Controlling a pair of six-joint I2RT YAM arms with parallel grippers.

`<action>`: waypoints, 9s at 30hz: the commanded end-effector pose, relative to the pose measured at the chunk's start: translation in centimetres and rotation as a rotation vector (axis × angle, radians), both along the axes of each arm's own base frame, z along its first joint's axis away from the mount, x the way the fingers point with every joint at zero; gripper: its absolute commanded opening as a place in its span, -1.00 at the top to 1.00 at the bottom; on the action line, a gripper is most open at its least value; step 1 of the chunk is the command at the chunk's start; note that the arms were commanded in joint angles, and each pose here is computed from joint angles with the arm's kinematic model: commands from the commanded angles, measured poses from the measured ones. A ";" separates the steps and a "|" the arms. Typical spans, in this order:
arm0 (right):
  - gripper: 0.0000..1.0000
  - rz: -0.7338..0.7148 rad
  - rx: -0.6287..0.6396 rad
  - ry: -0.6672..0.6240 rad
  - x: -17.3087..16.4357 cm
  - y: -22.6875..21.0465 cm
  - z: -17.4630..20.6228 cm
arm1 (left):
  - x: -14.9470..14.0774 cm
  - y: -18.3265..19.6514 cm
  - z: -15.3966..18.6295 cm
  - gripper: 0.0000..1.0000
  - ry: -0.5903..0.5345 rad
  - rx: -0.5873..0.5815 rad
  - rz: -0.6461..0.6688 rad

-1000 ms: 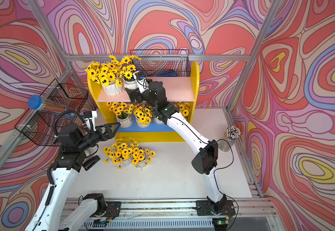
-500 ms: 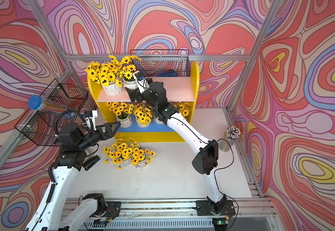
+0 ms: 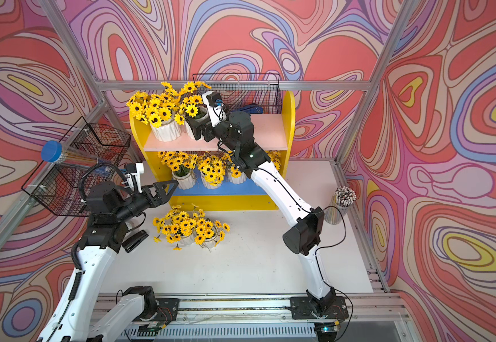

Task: Take the sunflower pots off the shelves
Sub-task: Pick up the sunflower pot from the shelf, then adjust the sunflower pot on the shelf, then place the sunflower pot at the center of the board.

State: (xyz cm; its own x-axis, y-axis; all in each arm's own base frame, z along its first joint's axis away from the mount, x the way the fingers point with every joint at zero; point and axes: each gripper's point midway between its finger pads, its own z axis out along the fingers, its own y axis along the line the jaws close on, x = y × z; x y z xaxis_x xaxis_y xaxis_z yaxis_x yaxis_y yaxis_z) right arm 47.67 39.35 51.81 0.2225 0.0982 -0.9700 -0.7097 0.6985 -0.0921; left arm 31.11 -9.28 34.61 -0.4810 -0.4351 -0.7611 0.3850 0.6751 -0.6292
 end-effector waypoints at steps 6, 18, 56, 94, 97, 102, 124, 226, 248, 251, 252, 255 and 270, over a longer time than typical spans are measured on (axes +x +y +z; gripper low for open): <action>-0.97 0.039 -0.011 0.080 1.4 1.1 -2.8 | 0.1 -0.1 0.2 -1.00 -0.016 -0.016 -0.014; -0.82 0.045 0.015 0.053 1.8 1.4 -2.0 | 0.2 -0.1 0.2 -1.00 -0.014 -0.021 -0.014; 1.00 -0.016 0.017 -0.044 -1.4 -1.8 3.2 | 0.1 0.1 0.4 -0.98 -0.029 -0.014 -0.003; 1.00 -0.114 -0.012 -0.072 -4.6 -6.0 5.7 | 0.2 -0.2 1.0 -0.97 -0.035 -0.037 -0.019; 1.00 -0.141 -0.013 -0.074 -4.3 -6.4 5.9 | 0.2 -0.2 1.1 -0.98 -0.036 -0.036 -0.018; 1.00 -0.204 -0.016 -0.080 -4.1 -7.6 6.1 | 0.2 -0.1 1.0 -0.98 -0.037 -0.032 -0.014; 1.00 -0.290 0.030 -0.040 -1.9 -11.3 6.4 | 1.0 0.0 2.4 -0.95 -0.029 -0.021 -0.001; 1.00 -0.325 0.089 0.020 -3.2 -18.6 3.5 | 11.7 -5.3 13.9 -0.85 -0.448 0.255 0.327; 1.00 -0.243 0.108 0.022 -6.3 -18.6 4.8 | 5.4 -7.6 13.8 -0.86 -0.429 0.235 0.092; 1.00 -0.231 0.111 0.024 -7.0 -18.7 5.0 | 3.7 -8.3 14.0 -0.86 -0.430 0.213 0.028; 1.00 -0.225 0.110 0.025 -7.4 -18.6 5.0 | 3.2 -8.6 14.1 -0.86 -0.431 0.210 0.007; 1.00 -0.214 0.108 0.027 -8.4 -18.5 4.8 | 1.8 -9.3 13.7 -0.86 -0.411 0.204 -0.046; 1.00 -0.127 0.008 0.062 -17.5 -14.2 -1.0 | -5.6 -9.3 7.5 -0.84 -0.305 0.251 -0.173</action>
State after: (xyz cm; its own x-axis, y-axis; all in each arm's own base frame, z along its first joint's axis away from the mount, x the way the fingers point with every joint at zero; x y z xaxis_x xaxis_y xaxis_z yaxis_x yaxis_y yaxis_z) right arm 31.66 26.57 48.49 0.0941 0.0368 -0.9949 -0.6585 0.7517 -0.0345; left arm 26.66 -18.51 44.30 -0.2099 -0.1957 -0.9579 0.6458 0.7078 -0.2862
